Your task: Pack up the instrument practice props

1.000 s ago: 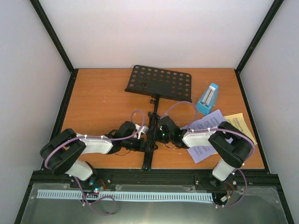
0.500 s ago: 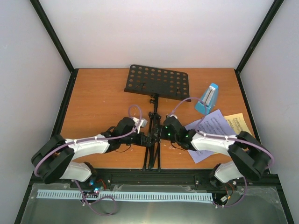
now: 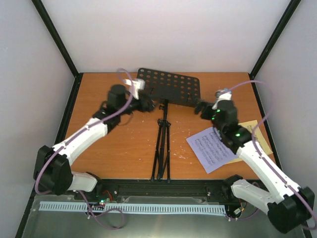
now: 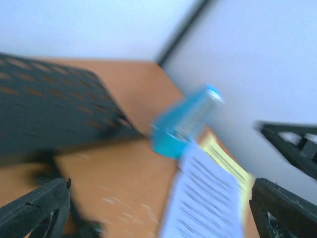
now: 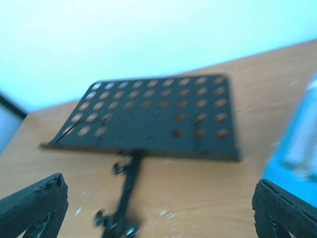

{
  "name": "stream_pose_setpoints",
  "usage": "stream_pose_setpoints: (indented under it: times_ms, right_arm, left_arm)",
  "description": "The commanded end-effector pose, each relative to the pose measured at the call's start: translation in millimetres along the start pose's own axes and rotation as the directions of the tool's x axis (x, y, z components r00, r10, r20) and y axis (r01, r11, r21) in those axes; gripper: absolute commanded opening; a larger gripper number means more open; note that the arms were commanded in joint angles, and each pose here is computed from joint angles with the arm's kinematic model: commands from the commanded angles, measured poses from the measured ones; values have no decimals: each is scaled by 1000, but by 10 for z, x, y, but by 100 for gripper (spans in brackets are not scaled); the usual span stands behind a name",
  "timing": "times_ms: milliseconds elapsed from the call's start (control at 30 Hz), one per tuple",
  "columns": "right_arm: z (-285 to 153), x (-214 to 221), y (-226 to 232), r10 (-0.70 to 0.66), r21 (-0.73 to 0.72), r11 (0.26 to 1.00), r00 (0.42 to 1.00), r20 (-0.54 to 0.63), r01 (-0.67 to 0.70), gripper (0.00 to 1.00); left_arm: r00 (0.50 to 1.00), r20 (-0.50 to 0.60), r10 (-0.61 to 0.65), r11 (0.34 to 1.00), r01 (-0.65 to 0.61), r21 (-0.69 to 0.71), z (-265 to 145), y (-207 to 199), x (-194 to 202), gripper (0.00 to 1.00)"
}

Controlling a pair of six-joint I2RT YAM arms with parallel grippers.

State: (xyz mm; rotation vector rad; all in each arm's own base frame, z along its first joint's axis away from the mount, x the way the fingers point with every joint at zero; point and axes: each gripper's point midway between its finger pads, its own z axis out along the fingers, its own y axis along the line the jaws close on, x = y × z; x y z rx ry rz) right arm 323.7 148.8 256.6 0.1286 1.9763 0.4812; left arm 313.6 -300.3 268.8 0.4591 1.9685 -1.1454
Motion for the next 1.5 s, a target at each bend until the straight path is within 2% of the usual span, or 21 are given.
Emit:
stream_pose_setpoints:
  times_ms: [0, 133, 267, 367, 500, 600, 733, 867, 967, 1067, 1200, 1467]
  right_arm:
    - [-172, -300, -549, -105, 87, 991, 994, -10, 105, 100]
    - [-246, -508, -1179, -10, 175, 985, 999, 49, 1, 100]
    - [-423, -556, -1658, 59, 241, 966, 986, 159, -97, 100]
    - [-514, -578, -1737, -3, 275, 959, 973, 232, -63, 100]
    - [-517, -476, -1892, -105, 333, 943, 948, 302, -1, 100]
    - [-503, -338, -1996, -174, 365, 930, 922, 345, 39, 100]
    - [-501, -202, -2014, -229, 356, 931, 884, 407, 77, 100]
    - [-412, -119, -1998, -246, 324, 940, 872, 423, 107, 100]
    - [-295, -60, -2022, -250, 313, 942, 881, 401, 124, 100]
    - [-212, -2, -2055, -246, 308, 943, 885, 395, 125, 100]
    - [-108, 130, -2051, -240, 290, 948, 896, 374, 133, 100]
    - [48, 255, -2006, -255, 275, 948, 903, 345, 162, 100]
  left_arm:
    - [979, 194, 63, 973, -16, -231, -513, 706, -769, 99]
    - [950, 303, 82, 909, 54, -414, -1220, 1352, -930, 100]
    - [886, 462, 19, 835, 240, -494, -2011, 1912, -749, 99]
    - [848, 522, 95, 770, 270, -578, -2366, 2102, -597, 100]
    - [826, 528, 198, 612, 317, -725, -2661, 2388, -302, 99]
    - [824, 525, 215, 553, 340, -761, -2738, 2606, -36, 99]
    - [848, 495, 188, 503, 350, -790, -2698, 2894, 164, 99]
    - [854, 442, 274, 483, 275, -831, -2722, 2935, 67, 100]
    - [840, 405, 362, 436, 231, -870, -2819, 2901, 56, 99]
    - [814, 406, 416, 458, 198, -867, -2795, 2831, 105, 99]
    - [830, 395, 393, 449, 202, -871, -2768, 2941, 84, 99]
    - [819, 403, 409, 468, 190, -863, -2720, 2960, 109, 99]
